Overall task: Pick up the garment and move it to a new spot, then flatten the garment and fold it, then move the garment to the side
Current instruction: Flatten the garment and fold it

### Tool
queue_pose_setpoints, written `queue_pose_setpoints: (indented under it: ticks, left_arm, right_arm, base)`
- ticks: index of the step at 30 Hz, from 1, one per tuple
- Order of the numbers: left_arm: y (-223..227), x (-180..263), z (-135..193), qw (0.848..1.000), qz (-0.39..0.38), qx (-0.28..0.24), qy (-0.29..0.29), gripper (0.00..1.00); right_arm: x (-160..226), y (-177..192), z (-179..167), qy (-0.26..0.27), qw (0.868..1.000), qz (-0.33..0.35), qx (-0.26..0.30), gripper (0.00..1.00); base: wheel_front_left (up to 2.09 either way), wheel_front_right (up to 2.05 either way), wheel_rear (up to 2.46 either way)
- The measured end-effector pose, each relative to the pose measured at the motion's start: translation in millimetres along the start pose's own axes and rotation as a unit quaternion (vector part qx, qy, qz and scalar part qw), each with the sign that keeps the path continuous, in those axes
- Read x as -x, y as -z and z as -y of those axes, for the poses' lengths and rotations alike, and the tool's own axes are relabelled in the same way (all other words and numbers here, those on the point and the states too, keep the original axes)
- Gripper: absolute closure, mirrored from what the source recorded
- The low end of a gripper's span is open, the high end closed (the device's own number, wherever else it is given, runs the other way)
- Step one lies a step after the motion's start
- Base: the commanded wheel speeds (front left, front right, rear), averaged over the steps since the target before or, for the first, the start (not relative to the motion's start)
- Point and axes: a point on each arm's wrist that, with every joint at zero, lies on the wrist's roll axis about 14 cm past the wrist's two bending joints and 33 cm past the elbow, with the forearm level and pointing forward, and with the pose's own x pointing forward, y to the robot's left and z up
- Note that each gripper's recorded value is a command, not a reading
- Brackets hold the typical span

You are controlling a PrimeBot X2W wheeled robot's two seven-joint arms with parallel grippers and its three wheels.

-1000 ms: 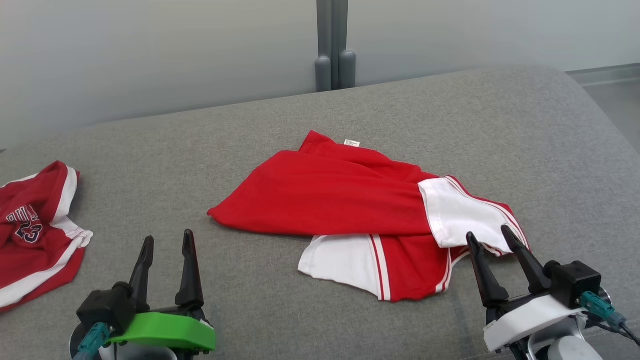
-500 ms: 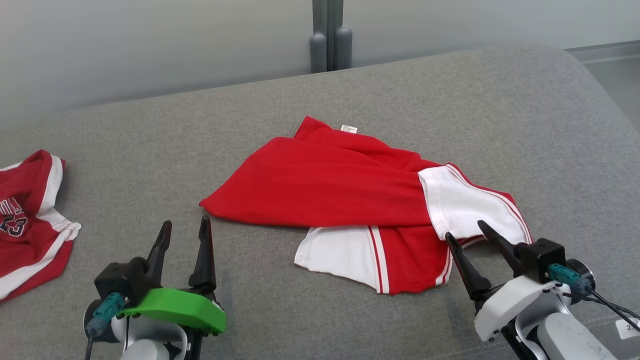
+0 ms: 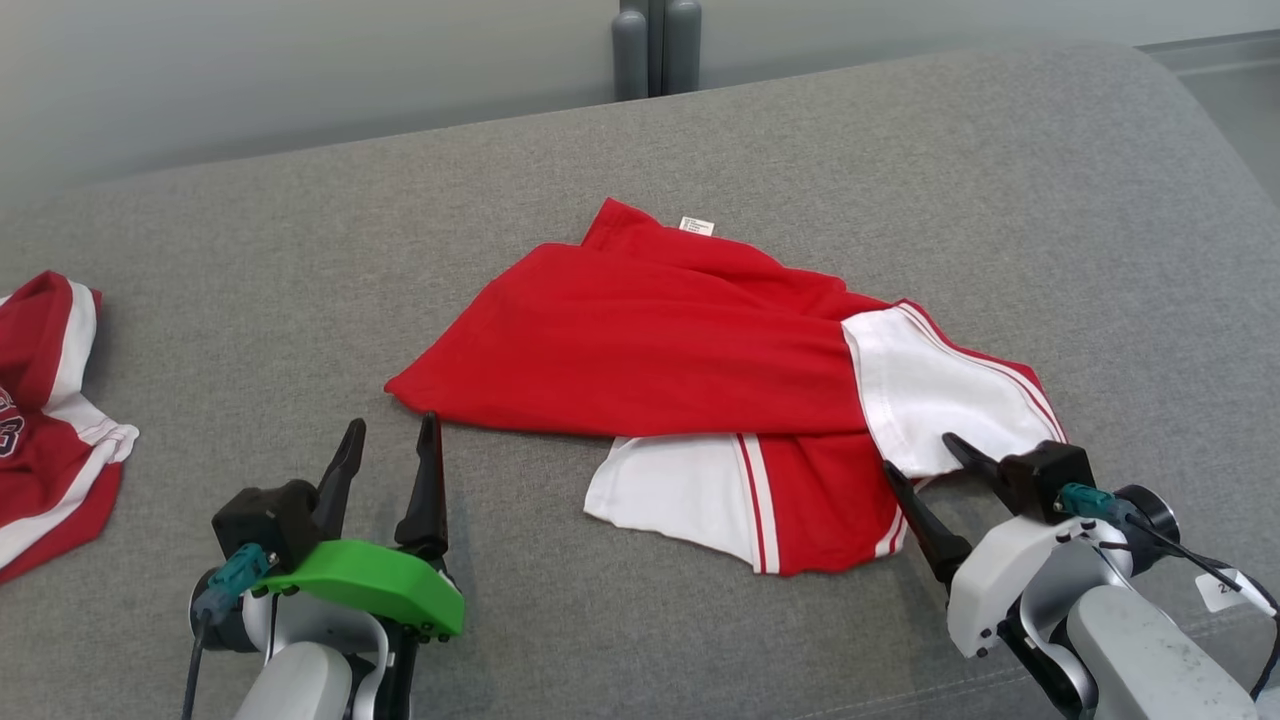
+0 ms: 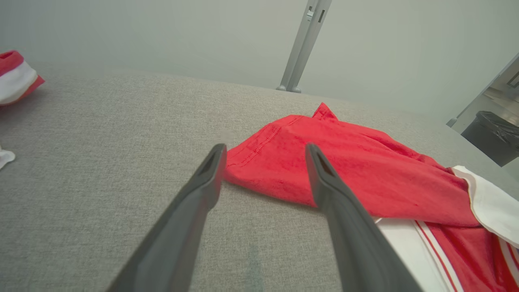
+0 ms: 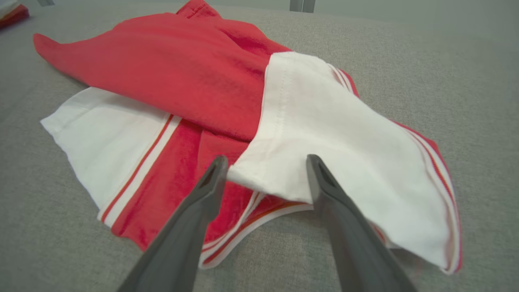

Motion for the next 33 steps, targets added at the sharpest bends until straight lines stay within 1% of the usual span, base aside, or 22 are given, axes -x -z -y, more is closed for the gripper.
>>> queue_pose_setpoints:
  ticks: [5,6,7,8,9,12,15,22,28,33]
  left_arm:
    - [3,-1,0,1.000,-0.003,0.003,-0.001,0.00]
    - [3,-2,0,1.000,-0.002,0.003,-0.001,0.00]
    - [3,-1,0,1.000,-0.002,0.003,-0.001,0.00]
    - [3,-1,-1,1.000,-0.002,0.003,-0.002,0.00]
    - [3,-1,-1,1.000,-0.003,0.003,-0.002,0.00]
    - [4,-3,-1,1.000,-0.008,0.004,0.001,0.00]
    - [7,-12,-4,1.000,-0.026,0.008,0.002,0.00]
    - [28,-29,-19,0.997,-0.079,0.022,-0.016,0.00]
    - [47,-40,-28,0.991,-0.118,0.046,-0.029,0.00]
    - [55,-48,-28,0.988,-0.135,0.063,-0.028,0.00]
  right_arm:
    - [-2,5,3,0.002,1.000,-0.011,0.003,0.00]
    - [-2,6,3,0.002,1.000,-0.013,0.005,0.02]
    - [-2,7,3,0.002,1.000,-0.015,0.006,0.35]
    - [-2,8,3,0.002,1.000,-0.017,0.007,0.60]
    - [-3,8,3,0.002,1.000,-0.018,0.007,0.67]
    - [-5,9,5,0.003,1.000,-0.021,0.008,0.99]
    - [-8,11,3,0.001,1.000,-0.028,0.008,1.00]
    - [-13,11,4,-0.001,1.000,-0.028,0.009,1.00]
    - [-12,5,11,0.010,1.000,-0.009,0.005,1.00]
    - [-9,-4,19,0.024,1.000,0.013,0.001,1.00]
  base:
    - [0.00,0.00,0.00]
    - [0.00,0.00,0.00]
    - [0.00,0.00,0.00]
    - [0.00,0.00,0.00]
    - [0.00,0.00,0.00]
    - [0.00,0.00,0.00]
    - [0.00,0.00,0.00]
    - [0.00,0.00,0.00]
    - [0.00,0.00,0.00]
    - [0.00,0.00,0.00]
